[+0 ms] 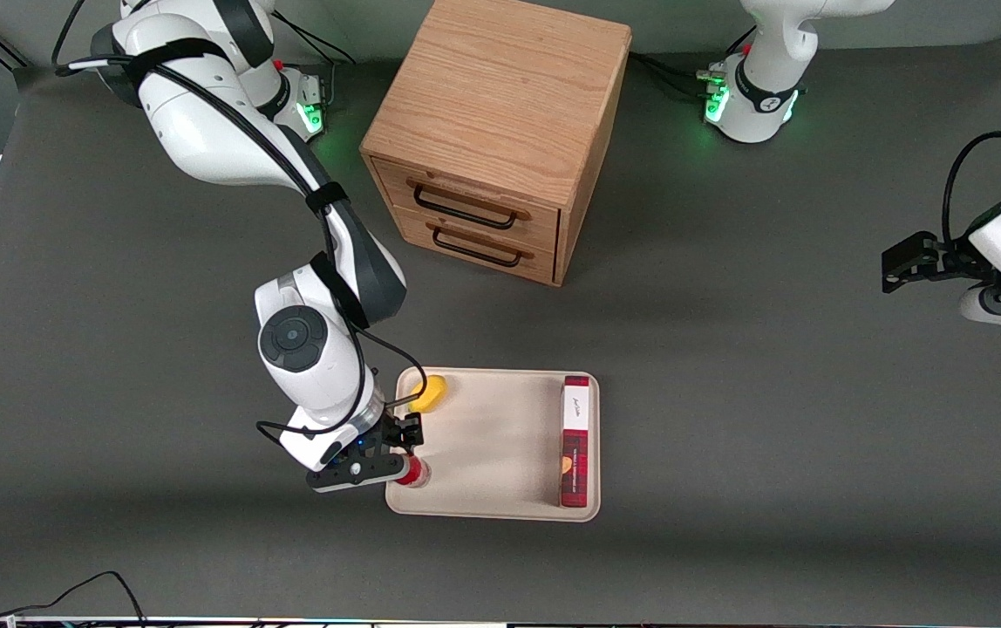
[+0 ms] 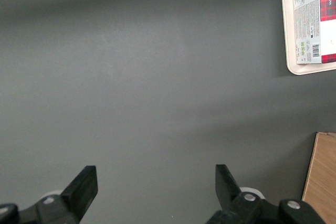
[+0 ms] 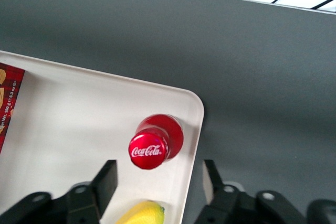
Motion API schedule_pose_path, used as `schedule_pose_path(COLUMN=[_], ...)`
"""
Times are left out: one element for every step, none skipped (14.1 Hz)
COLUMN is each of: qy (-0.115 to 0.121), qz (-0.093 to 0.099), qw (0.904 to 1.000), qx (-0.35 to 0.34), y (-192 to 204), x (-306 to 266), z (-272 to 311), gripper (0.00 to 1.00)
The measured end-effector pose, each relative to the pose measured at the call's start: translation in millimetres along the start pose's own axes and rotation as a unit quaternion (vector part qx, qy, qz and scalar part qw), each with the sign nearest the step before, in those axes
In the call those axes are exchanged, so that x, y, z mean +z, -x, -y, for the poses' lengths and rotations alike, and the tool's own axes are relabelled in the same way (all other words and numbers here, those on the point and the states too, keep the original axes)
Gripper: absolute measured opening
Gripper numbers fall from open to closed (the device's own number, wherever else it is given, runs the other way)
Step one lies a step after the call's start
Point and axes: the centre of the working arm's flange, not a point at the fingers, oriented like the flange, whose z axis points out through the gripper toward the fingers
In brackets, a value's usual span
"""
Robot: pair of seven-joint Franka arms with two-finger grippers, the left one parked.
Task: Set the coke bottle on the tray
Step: 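Raise the open right gripper up away from the bottle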
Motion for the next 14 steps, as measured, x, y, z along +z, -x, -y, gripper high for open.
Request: schedule_pose_path(qy=[0.000, -0.001, -0.001, -0.001, 0.000, 0.002, 0.005, 0.011, 0.020, 0.026, 0.031, 0.036, 0.040, 0.043], qz=[-0.002, -0.004, -0.006, -0.008, -0.008, -0.004, 0.004, 0.020, 0.041, 0.058, 0.070, 0.080, 0.088, 0.093], qw=[1.0000, 1.0000, 1.0000, 1.0000, 1.0000, 1.0000, 1.0000, 0.9997, 0.9989, 0.9978, 0.9968, 0.9957, 0.9947, 0.9938], qx=[0.000, 0.000, 0.001, 0.002, 0.003, 0.005, 0.006, 0.009, 0.014, 0.018, 0.023, 0.029, 0.036, 0.044], y=[-1.1, -2.0, -3.3, -4.8, -5.8, -6.4, -6.4, -4.7, -1.4, 2.1, 6.6, 13.7, 23.2, 35.9], x=[-1.9, -3.5, -5.4, -8.4, -11.7, -16.2, -23.4, -33.4, -47.3, -66.2, -87.4, -110.9, -134.3, -158.6], z=[0.1, 0.0, -0.6, -1.8, -3.7, -6.0, -8.3, -12.2, -18.5, -26.2, -34.8, -45.8, -59.4, -74.5], gripper=[0.90, 0.99, 1.00, 1.00, 1.00, 1.00, 1.00, 1.00, 1.00, 1.00, 1.00, 1.00, 1.00, 1.00])
